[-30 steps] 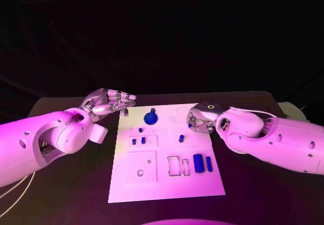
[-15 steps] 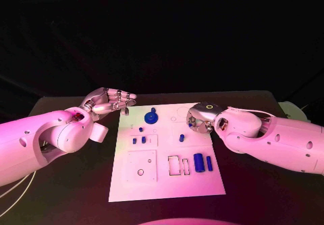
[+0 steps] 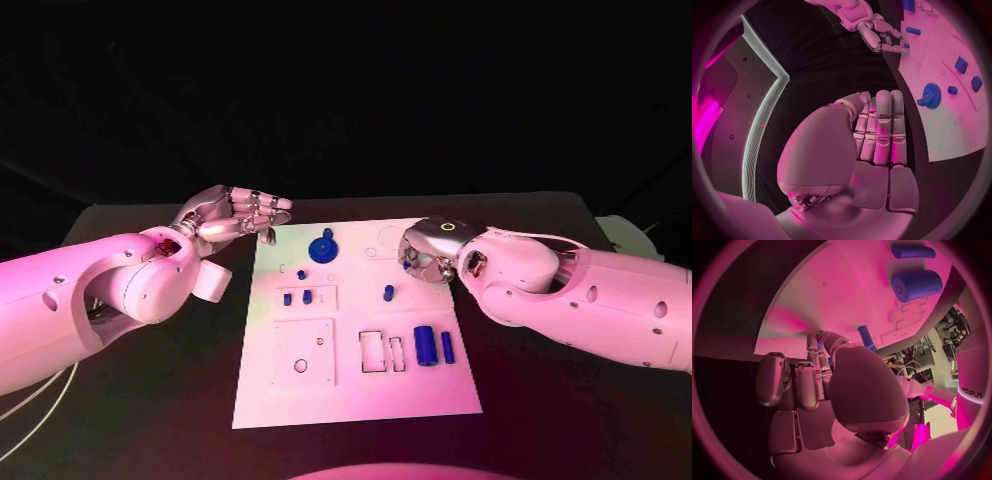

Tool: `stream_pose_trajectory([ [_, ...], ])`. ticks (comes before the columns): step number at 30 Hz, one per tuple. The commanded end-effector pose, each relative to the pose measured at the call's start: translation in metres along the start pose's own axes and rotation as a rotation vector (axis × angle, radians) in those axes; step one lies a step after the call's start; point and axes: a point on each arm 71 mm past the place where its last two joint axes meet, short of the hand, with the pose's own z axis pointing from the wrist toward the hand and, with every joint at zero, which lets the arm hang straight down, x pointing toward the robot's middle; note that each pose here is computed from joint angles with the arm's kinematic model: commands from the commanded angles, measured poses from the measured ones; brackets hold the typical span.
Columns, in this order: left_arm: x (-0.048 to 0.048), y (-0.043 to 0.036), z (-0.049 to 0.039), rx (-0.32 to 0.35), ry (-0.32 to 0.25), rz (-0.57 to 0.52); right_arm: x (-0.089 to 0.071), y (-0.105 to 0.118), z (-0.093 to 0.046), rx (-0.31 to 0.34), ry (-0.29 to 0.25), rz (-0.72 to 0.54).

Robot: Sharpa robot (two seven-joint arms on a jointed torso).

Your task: Assemble the parts on the task board

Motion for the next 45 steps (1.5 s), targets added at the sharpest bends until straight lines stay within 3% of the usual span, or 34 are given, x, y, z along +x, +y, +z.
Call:
stream_pose_trajectory([
  [1, 0.0010, -0.0004, 0.0008, -0.001, 0.012, -0.008, 0.003, 0.000, -0.002, 0.004, -0.003, -0.007],
  [16, -0.0005, 0.0010, 0.0026, -0.009, 0.013, -0.008, -0.007, 0.002, -0.010, -0.016, -0.078, 0.018],
  [26, -0.0018, 0.0020, 0.0045, -0.011, 0.009, -0.007, -0.020, 0.011, -0.025, -0.044, -0.117, 0.038],
  [36, 0.0009, 0.0040, 0.0115, -0.012, 0.016, -0.008, -0.034, 0.054, -0.038, -0.163, -0.159, 0.083],
  [45, 0.0039, 0.0066, 0.0189, -0.012, 0.021, -0.012, -0.032, 0.105, -0.030, -0.295, -0.151, 0.127],
])
